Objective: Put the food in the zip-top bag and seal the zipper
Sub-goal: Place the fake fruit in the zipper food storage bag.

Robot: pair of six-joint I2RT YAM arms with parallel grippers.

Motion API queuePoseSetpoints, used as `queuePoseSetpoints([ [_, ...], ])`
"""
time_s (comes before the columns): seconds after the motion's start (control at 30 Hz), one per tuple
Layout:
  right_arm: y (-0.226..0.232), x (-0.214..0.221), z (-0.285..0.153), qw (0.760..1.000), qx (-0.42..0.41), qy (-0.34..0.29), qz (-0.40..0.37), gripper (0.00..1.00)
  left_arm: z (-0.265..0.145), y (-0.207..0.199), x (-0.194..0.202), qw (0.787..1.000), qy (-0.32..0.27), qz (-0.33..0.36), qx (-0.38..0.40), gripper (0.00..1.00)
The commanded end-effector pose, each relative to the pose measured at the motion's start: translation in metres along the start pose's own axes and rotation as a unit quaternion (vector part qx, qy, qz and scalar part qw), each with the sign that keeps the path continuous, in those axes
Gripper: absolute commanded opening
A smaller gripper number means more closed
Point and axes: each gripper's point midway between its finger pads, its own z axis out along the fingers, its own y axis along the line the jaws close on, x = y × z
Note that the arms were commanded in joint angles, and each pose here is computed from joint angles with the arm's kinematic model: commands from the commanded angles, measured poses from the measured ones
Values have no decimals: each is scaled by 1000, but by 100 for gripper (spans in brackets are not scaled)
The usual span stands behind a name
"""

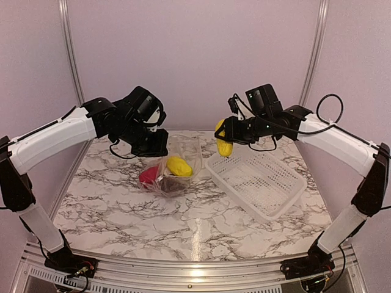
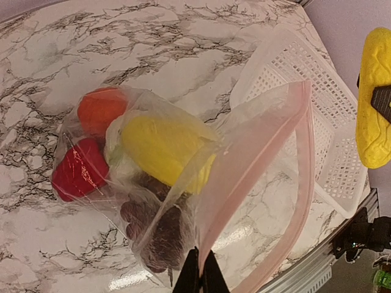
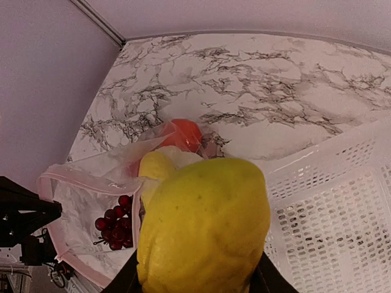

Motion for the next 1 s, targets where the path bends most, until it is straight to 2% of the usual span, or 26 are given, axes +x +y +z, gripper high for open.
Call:
queuePoseSetpoints([
  [0.0, 44, -16, -2, 997, -63, -34, -40, 39, -4, 2, -9, 1000, -7, -7, 1, 0],
  [0.4, 119, -6, 6, 980, -164, -57, -94, 38, -8, 2, -14, 999, -6, -32, 25, 0],
  [0.77, 127, 6, 36, 976, -174, -61, -116, 38, -16, 4, -18, 998, -11, -52, 41, 0],
  [0.97, 132, 22, 49, 974, -174, -44, -135, 43, -20, 4, -20, 996, -13, -70, 53, 0],
])
